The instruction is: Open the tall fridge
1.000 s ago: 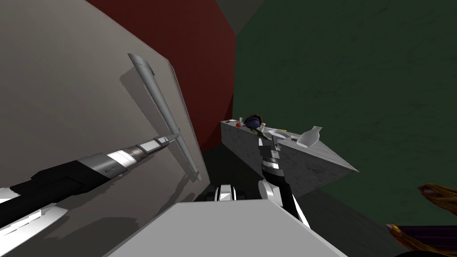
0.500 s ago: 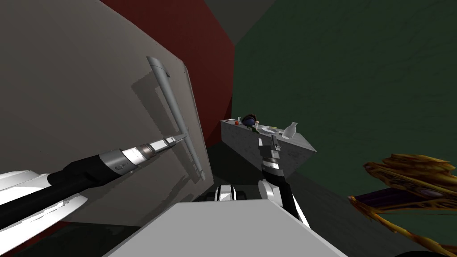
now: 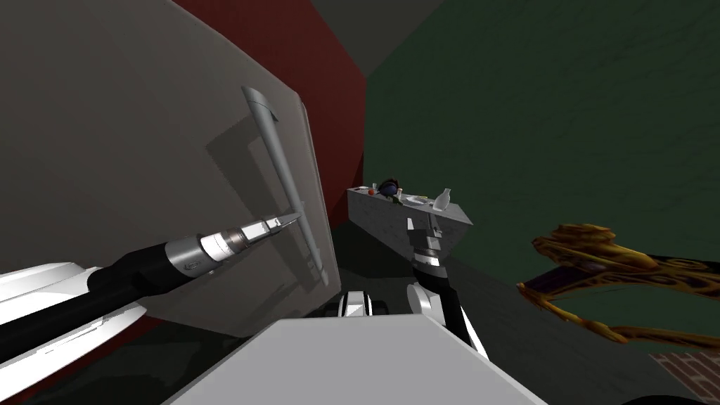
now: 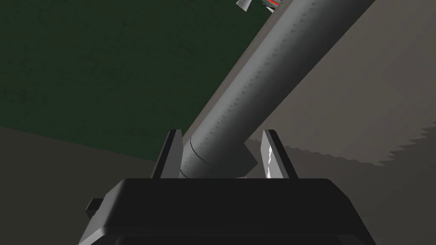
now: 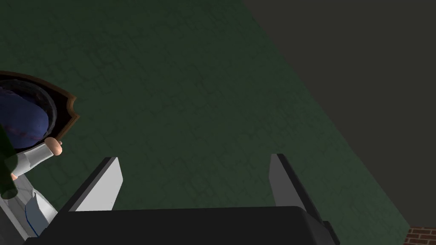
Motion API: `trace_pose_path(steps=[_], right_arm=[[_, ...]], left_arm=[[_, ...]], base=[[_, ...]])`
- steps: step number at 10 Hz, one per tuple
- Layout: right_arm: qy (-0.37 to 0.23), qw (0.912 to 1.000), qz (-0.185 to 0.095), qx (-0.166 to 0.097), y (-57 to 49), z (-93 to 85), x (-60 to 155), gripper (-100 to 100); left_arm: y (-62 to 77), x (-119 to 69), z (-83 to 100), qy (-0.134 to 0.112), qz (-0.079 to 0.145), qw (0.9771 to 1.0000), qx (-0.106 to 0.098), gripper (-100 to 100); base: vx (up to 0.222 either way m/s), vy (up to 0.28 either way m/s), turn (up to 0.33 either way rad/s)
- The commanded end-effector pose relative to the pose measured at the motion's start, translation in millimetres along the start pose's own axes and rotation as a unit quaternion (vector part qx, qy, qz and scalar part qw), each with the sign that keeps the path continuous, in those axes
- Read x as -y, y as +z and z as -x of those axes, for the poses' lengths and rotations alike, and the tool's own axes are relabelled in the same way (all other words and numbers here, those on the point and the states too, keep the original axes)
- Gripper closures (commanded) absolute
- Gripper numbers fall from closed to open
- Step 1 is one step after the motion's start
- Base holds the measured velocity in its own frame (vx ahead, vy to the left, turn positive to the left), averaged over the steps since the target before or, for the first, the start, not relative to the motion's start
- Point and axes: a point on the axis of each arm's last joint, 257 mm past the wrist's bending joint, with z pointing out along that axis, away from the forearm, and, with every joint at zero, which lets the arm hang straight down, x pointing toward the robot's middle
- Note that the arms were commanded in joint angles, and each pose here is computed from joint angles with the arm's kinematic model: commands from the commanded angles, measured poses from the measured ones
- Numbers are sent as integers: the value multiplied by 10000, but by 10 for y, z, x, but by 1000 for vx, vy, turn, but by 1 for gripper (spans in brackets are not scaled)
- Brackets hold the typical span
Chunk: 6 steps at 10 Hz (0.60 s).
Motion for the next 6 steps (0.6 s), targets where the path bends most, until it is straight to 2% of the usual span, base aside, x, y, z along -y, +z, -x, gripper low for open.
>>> trace_pose_path(steps=[1, 3, 5, 6], right_arm=[[0, 10000, 0, 0, 0, 0, 0, 0], [0, 10000, 0, 0, 0, 0, 0, 0], [0, 10000, -1, 0, 0, 0, 0, 0], [-1, 10000, 0, 0, 0, 0, 0, 0]], left_arm=[[35, 182, -120, -6, -326, 9992, -216, 100], [52, 327, -212, -2, -592, 9975, -396, 100], [58, 471, -304, -2, -856, 9947, -577, 100], [62, 423, -289, 11, -753, 9958, -529, 100]], base=[[-255, 96, -63], [-287, 99, -77], [-260, 109, -52], [-131, 64, -35]])
